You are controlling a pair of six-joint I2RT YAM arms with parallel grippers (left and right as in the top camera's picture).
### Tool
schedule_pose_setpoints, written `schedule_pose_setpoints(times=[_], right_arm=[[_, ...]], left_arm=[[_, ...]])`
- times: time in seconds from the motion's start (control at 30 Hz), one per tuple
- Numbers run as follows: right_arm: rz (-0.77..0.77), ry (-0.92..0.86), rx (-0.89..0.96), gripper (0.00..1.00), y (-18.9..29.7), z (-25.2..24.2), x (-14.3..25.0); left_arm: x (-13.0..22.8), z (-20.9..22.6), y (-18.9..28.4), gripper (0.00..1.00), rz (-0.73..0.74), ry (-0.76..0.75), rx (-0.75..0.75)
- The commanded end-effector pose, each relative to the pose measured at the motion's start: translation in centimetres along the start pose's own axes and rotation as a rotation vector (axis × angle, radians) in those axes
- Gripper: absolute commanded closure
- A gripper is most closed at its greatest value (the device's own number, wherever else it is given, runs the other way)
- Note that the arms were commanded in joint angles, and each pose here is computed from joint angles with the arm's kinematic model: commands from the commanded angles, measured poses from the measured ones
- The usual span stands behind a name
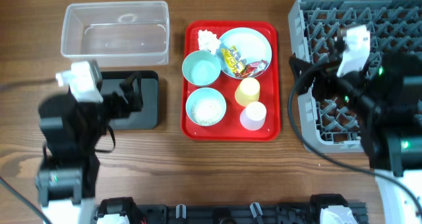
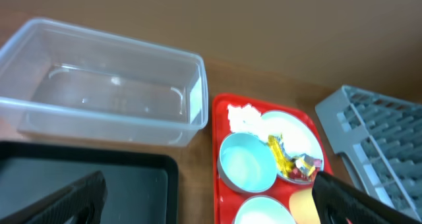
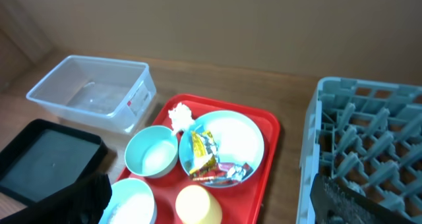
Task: Sort waste into correct bins and load items into the dishwasher rack
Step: 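Reach left gripper to the plate and grasp the candy wrappers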
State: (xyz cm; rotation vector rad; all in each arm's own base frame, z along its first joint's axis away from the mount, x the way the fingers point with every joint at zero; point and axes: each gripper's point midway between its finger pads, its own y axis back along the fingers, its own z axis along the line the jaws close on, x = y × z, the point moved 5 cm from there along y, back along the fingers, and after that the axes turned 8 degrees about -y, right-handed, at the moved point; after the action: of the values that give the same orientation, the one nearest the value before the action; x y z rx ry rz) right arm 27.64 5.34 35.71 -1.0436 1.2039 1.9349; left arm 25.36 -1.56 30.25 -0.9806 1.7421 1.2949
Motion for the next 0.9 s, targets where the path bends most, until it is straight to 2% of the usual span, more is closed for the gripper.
schedule_pose_setpoints(times=[0.0, 0.13, 0.23, 0.33, 0.4, 0.5, 0.63, 0.77, 0.87], right_arm=[[0.050, 0.020, -0.111, 0.00, -0.9, 1.3, -1.5], [0.129, -0.015, -0.204, 0.00, -3.4, 1.6, -1.8], [0.177, -0.038, -0.180, 0.00, -5.0, 0.8, -1.7], [0.217, -0.046, 0.005, 0.00, -6.8, -2.1, -0.8], [0.295, -0.069, 0.082, 0.00, -7.6, -3.5, 0.8], [0.294, -0.202, 0.218, 0.00, -6.6, -6.9, 1.0], [0.298, -0.378, 0.387, 0.00, -3.1, -13.2, 1.9], [0.318, -0.436, 0.440, 0.00, -1.6, -14.9, 2.7], [0.328, -0.442, 0.440, 0.00, -1.5, -14.8, 2.9]], left_arm=[[-3.0, -0.3, -1.2, 0.00, 0.114, -0.008, 0.012], [-4.3, -0.6, -3.9, 0.00, 0.334, -0.038, 0.022], [-4.1, -1.2, -6.0, 0.00, 0.409, -0.039, 0.045], [-1.9, -0.6, -8.1, 0.00, 0.521, -0.003, 0.039], [-1.6, -1.5, -9.6, 0.00, 0.528, 0.021, 0.138], [-2.5, -4.7, -13.1, 0.00, 0.437, -0.056, 0.242], [-0.9, -11.0, -19.4, 0.00, 0.404, -0.185, 0.248], [1.1, -19.5, -26.0, 0.00, 0.427, -0.358, 0.305], [2.8, -22.8, -29.1, 0.00, 0.496, -0.459, 0.305]])
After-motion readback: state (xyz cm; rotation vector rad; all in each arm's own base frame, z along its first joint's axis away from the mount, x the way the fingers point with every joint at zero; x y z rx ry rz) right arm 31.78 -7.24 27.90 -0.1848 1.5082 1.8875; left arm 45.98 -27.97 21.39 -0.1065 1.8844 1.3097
